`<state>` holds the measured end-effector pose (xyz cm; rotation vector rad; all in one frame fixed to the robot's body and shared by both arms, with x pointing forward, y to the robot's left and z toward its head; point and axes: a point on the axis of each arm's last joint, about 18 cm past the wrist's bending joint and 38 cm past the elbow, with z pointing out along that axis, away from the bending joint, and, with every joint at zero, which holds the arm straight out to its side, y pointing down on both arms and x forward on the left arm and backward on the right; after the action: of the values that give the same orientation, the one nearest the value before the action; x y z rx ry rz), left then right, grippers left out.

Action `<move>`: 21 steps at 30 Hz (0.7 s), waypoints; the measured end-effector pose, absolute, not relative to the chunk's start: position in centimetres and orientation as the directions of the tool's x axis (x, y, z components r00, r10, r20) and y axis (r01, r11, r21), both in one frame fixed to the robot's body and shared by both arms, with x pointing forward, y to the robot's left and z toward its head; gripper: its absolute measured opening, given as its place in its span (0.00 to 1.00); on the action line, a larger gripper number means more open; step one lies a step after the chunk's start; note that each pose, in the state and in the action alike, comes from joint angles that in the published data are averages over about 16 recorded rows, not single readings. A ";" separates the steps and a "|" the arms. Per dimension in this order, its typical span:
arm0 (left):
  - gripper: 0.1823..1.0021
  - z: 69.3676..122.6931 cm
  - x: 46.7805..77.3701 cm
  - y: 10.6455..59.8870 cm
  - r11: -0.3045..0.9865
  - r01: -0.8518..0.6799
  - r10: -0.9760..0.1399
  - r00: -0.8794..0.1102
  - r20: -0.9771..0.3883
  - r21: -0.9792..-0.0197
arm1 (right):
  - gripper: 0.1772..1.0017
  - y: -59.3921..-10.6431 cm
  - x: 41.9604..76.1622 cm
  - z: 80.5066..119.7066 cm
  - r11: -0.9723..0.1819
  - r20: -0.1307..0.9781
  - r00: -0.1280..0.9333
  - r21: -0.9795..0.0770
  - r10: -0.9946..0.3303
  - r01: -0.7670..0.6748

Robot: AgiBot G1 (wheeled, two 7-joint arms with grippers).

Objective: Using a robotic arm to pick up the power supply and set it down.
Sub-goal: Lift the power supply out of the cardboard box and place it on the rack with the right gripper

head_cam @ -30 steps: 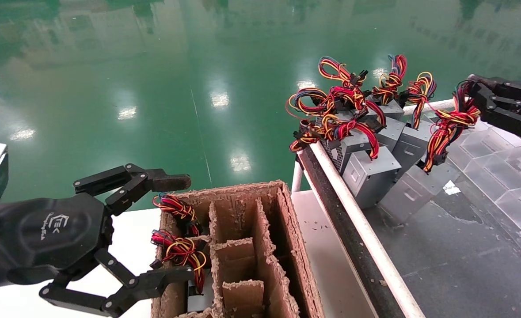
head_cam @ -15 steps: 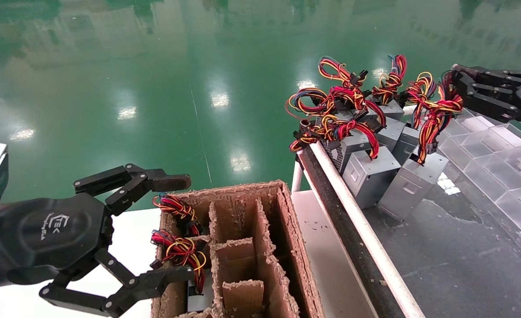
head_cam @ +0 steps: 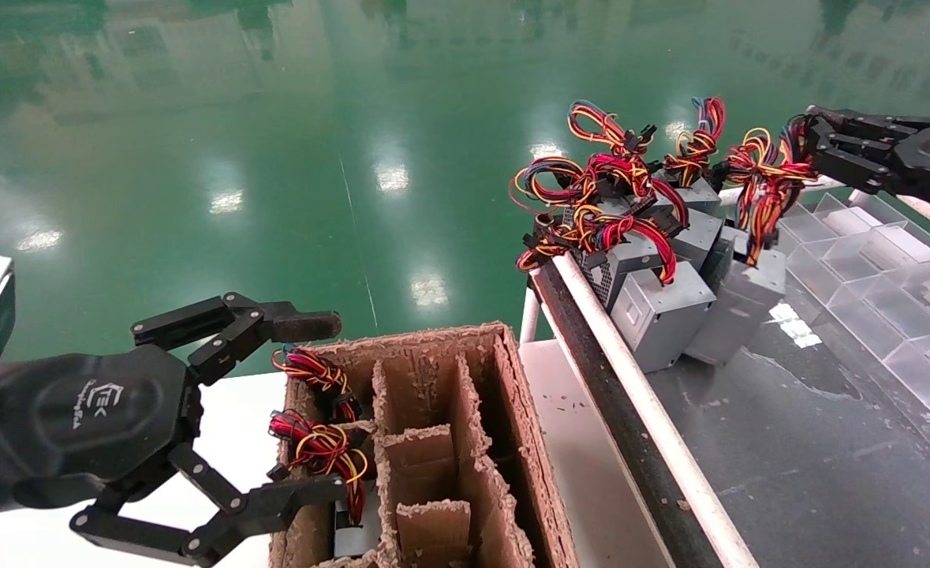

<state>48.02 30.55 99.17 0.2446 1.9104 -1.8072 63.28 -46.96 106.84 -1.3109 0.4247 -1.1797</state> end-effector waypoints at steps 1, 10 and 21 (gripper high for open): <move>1.00 99.2 48.0 30.5 0.105 0.454 -0.203 -0.861 -0.466 -0.885 | 0.02 -46.8 63.5 106.9 -0.173 0.355 0.406 -0.891 -0.842 0.419; 1.00 99.2 48.0 30.5 0.105 0.454 -0.203 -0.861 -0.466 -0.885 | 0.02 -45.1 64.7 106.9 -0.172 0.353 0.424 -0.897 -0.834 0.408; 1.00 99.2 48.0 30.5 0.105 0.454 -0.203 -0.861 -0.466 -0.885 | 0.02 -44.1 65.2 106.7 -0.176 0.358 0.444 -0.900 -0.821 0.400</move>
<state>48.02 30.55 99.17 0.2446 1.9104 -1.8072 65.19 -44.11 106.67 -1.3476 0.4148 -1.1407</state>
